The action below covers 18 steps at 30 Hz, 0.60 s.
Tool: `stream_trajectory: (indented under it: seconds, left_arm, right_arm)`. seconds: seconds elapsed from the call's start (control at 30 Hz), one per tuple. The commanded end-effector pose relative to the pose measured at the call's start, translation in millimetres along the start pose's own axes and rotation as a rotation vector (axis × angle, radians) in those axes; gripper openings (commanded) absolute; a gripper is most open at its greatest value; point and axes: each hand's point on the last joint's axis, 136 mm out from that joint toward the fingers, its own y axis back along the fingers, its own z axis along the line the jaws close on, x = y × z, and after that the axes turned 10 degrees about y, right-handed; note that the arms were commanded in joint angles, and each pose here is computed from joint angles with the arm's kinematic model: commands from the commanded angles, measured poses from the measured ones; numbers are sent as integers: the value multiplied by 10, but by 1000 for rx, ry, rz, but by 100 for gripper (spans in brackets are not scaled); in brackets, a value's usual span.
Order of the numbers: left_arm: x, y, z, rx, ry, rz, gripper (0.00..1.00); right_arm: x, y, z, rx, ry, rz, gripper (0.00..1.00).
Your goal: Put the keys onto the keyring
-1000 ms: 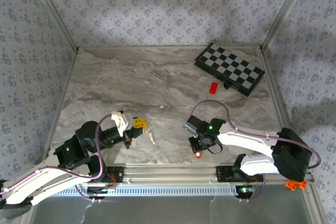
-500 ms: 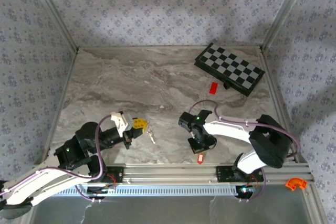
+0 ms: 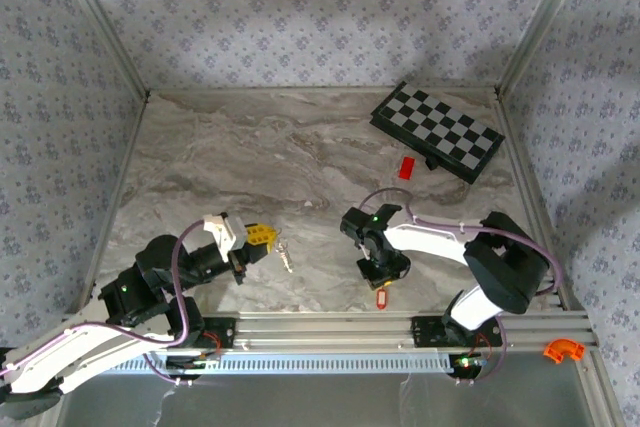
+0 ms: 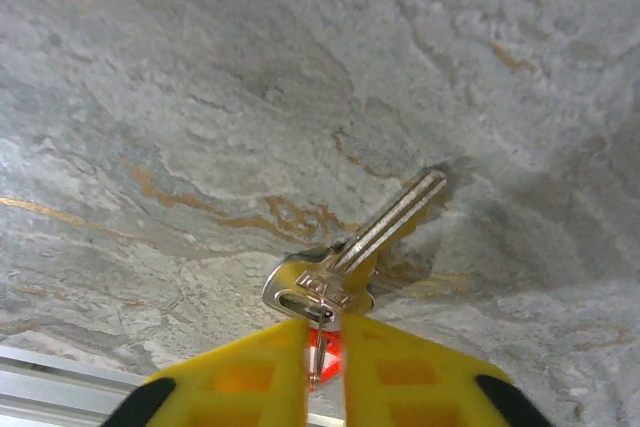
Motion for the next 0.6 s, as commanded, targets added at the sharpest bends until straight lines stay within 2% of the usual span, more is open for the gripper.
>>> stream_trajectory:
  seconds: [0.0,0.23,0.57]
  left_arm:
    - [-137,15,-26,8,-2,-51,0]
    - [-143,18,-44,18,1,-53,0]
    - [-141,16,-60,28,5,-53,0]
  right_arm:
    - [-50,135,15,17,-10,-71,28]
    - [-14,199,54,9,-76,-192,35]
    - [88,26,53,-7,-119,-238,35]
